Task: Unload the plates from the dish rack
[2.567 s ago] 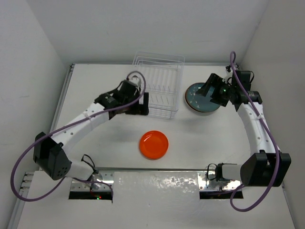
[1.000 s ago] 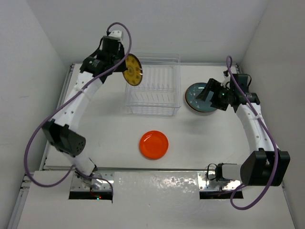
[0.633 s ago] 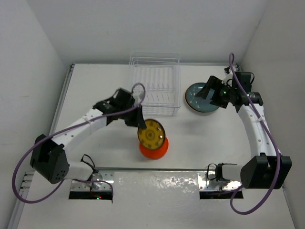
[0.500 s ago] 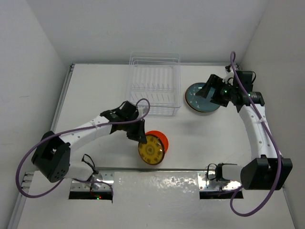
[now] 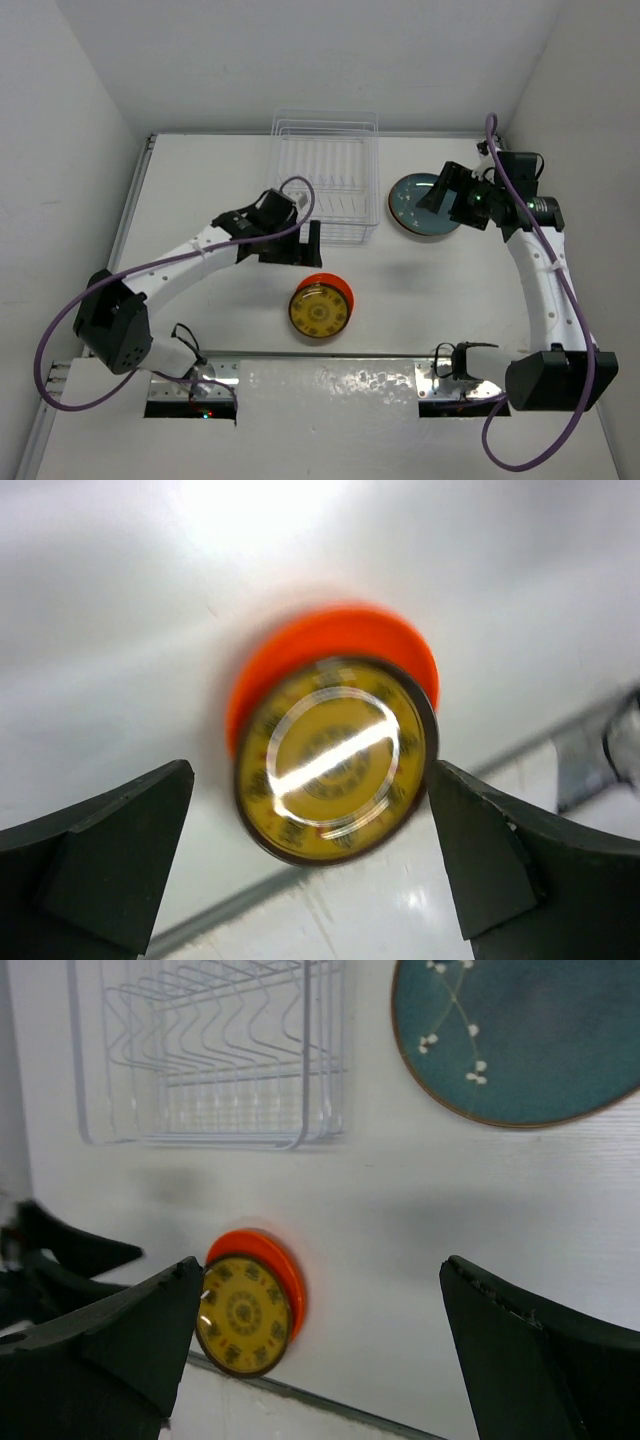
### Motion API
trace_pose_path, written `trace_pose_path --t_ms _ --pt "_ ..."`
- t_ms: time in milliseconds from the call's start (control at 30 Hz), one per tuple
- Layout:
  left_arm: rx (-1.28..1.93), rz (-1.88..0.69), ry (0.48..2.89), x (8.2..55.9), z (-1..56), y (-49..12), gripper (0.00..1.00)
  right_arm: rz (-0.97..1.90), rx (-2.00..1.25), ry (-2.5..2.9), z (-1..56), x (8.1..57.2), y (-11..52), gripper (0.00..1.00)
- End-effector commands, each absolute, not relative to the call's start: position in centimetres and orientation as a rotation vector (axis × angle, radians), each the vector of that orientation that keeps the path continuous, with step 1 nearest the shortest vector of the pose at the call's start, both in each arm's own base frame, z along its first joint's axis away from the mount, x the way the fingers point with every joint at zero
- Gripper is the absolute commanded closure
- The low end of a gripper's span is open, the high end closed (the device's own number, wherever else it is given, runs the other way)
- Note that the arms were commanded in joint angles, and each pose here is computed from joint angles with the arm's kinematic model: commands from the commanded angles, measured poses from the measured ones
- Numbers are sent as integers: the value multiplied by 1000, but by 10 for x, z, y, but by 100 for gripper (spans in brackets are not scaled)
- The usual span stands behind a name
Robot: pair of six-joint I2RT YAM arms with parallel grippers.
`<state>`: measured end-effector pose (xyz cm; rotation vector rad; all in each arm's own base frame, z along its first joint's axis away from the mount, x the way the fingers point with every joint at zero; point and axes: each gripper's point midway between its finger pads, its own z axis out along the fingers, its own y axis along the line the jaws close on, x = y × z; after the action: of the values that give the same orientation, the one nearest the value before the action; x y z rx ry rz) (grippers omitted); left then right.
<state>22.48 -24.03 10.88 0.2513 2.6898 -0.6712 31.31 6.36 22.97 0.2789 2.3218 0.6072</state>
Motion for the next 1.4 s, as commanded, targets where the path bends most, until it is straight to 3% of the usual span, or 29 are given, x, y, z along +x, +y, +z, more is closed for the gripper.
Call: trace_pose_path --t_ms 0,300,500,733,1000,1200,1367 --pt "122 -245 2549 276 143 -192 0 458 219 2308 248 303 48 1" --pt "2 -163 2416 325 195 -157 0 381 204 2331 242 279 39 1" --pt "-212 -4 2125 340 274 -89 0 186 170 2236 286 272 16 1" --pt "-526 236 1785 291 357 0 0 77 136 2158 328 244 11 1" --pt "-635 305 1767 234 326 36 0 -119 103 2157 322 203 -11 1" --pt "-612 304 1856 227 297 31 0 -137 87 2202 299 192 -13 1" --pt "-603 302 1866 224 297 30 0 -182 99 2167 317 189 -21 1"
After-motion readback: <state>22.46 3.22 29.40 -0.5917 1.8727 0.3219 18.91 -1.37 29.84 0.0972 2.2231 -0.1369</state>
